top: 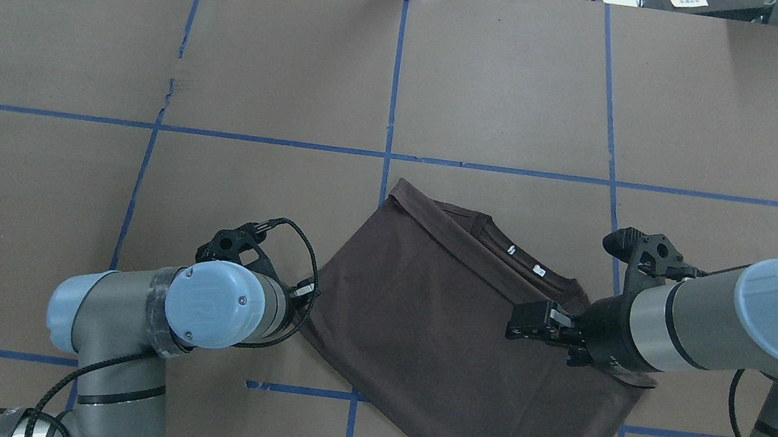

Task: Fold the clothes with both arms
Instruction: 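Push the shirt edge with the left gripper to square it while the right holds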

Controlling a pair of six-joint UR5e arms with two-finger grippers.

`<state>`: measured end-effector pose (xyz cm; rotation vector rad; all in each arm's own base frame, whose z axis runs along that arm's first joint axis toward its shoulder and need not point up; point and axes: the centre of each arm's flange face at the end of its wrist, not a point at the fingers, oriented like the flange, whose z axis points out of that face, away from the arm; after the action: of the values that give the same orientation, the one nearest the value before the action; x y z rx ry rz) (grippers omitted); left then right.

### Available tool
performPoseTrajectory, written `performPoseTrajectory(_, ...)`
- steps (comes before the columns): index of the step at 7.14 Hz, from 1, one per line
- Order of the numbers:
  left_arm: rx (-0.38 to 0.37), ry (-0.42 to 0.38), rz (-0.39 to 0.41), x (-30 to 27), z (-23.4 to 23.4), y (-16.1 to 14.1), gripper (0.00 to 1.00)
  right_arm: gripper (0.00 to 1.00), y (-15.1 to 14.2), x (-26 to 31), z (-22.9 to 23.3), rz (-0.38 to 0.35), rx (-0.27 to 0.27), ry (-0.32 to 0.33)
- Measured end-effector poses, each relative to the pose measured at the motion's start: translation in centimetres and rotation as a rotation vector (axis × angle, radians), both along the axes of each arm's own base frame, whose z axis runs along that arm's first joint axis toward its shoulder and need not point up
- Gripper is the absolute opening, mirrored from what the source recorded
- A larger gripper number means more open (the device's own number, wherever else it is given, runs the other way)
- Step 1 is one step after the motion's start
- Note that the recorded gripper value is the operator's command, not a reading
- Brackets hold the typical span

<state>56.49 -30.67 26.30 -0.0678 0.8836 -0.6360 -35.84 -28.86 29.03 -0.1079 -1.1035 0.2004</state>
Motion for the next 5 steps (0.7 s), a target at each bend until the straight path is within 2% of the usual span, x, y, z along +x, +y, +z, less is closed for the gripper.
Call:
performPoseTrajectory(2, 0.044, -0.024, -0.021, -1.8, 0.4, -3.7, 0.0, 1.0, -0.1, 0.0, -0.1, 0.003, 0.001, -0.003)
performPoseTrajectory(5, 0.104, -0.093, -0.08, -3.5, 2.0, -12.5, 0.0, 1.0, -0.5, 0.0, -0.6, 0.015, 0.009, -0.01)
